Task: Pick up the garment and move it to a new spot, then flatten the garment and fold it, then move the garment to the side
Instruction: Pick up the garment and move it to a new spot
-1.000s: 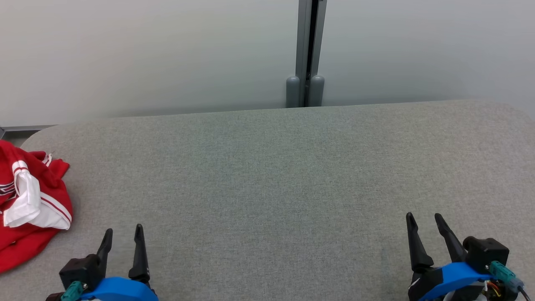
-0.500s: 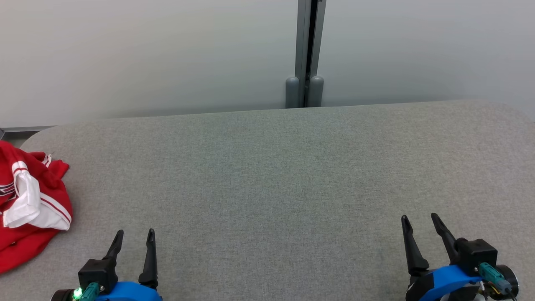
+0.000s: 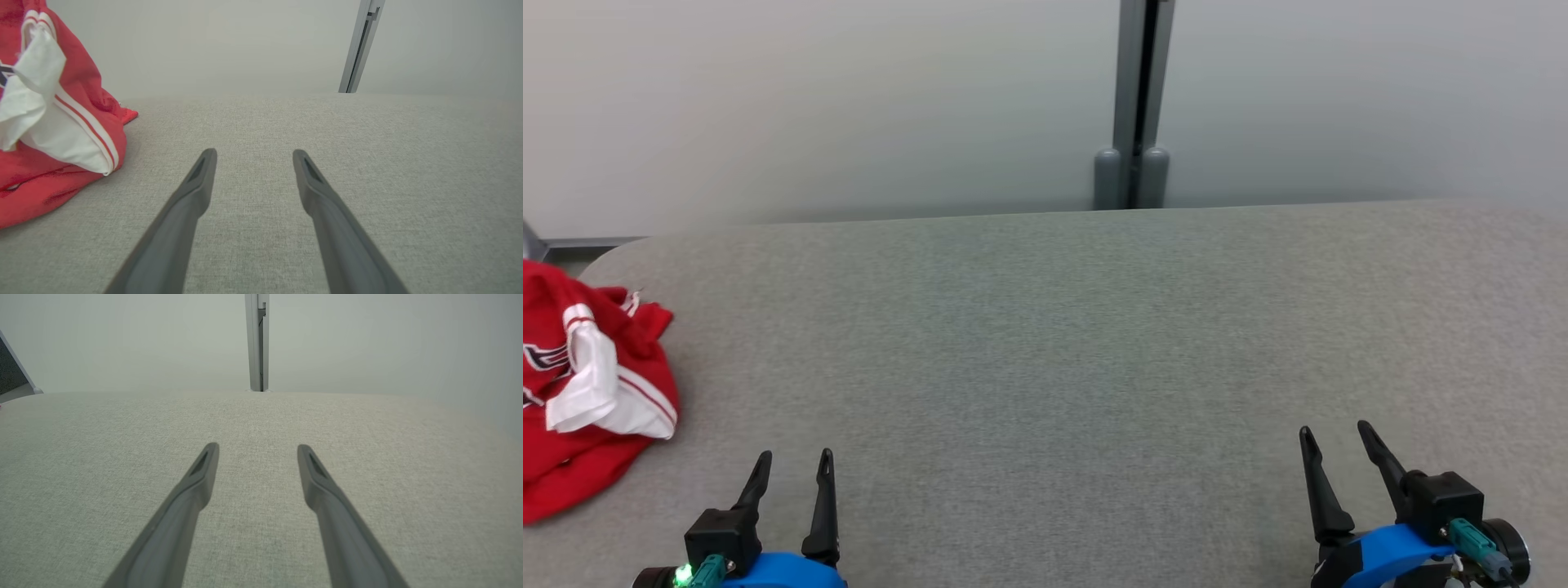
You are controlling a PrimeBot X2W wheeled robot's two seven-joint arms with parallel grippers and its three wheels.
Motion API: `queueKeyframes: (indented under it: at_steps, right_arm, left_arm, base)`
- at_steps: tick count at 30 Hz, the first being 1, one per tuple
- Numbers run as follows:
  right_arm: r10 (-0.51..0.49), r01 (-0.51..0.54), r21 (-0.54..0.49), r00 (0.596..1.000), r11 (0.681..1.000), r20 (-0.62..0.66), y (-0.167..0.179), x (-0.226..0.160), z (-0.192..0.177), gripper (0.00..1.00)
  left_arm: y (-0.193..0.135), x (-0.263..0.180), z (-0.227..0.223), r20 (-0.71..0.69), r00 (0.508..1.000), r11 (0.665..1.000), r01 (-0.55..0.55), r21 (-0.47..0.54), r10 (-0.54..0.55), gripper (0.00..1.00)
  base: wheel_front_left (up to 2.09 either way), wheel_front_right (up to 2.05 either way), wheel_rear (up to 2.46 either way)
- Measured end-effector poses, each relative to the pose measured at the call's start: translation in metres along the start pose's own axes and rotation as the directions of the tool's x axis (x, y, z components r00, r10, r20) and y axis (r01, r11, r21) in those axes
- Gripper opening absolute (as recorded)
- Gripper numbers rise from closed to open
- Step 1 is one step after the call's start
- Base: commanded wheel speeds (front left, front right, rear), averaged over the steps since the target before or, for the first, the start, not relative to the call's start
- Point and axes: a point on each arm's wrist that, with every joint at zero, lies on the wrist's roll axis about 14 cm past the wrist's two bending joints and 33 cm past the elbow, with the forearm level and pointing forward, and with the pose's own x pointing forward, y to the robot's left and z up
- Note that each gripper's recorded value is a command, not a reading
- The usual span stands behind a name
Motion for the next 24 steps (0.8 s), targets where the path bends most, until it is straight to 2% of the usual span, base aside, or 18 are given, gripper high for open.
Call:
queueKeyframes:
  at_steps: [7, 12, 17, 24]
  right_arm:
    - [0.113, -0.113, -0.002, 0.994, 0.994, -0.017, 0.037, 0.016, -0.004, 1.00]
    - [0.248, -0.248, -0.002, 0.969, 0.969, -0.019, 0.085, 0.036, -0.003, 1.00]
    - [0.400, -0.401, -0.007, 0.916, 0.916, -0.030, 0.144, 0.053, -0.005, 1.00]
    - [0.579, -0.579, 0.012, 0.814, 0.815, -0.053, 0.219, 0.059, -0.014, 1.00]
  left_arm:
    - [0.031, -0.020, -0.004, -0.005, 0.995, 0.994, -0.102, -0.030, 0.102, 1.00]
    - [0.066, -0.048, -0.013, -0.022, 0.975, 0.974, -0.221, -0.054, 0.220, 1.00]
    - [0.099, -0.083, -0.022, -0.043, 0.936, 0.932, -0.351, -0.086, 0.348, 1.00]
    - [0.135, -0.136, -0.043, -0.101, 0.854, 0.847, -0.520, -0.111, 0.511, 1.00]
  base:
    - [0.00, 0.00, 0.00]
    - [0.00, 0.00, 0.00]
    - [0.00, 0.00, 0.00]
    - [0.00, 0.00, 0.00]
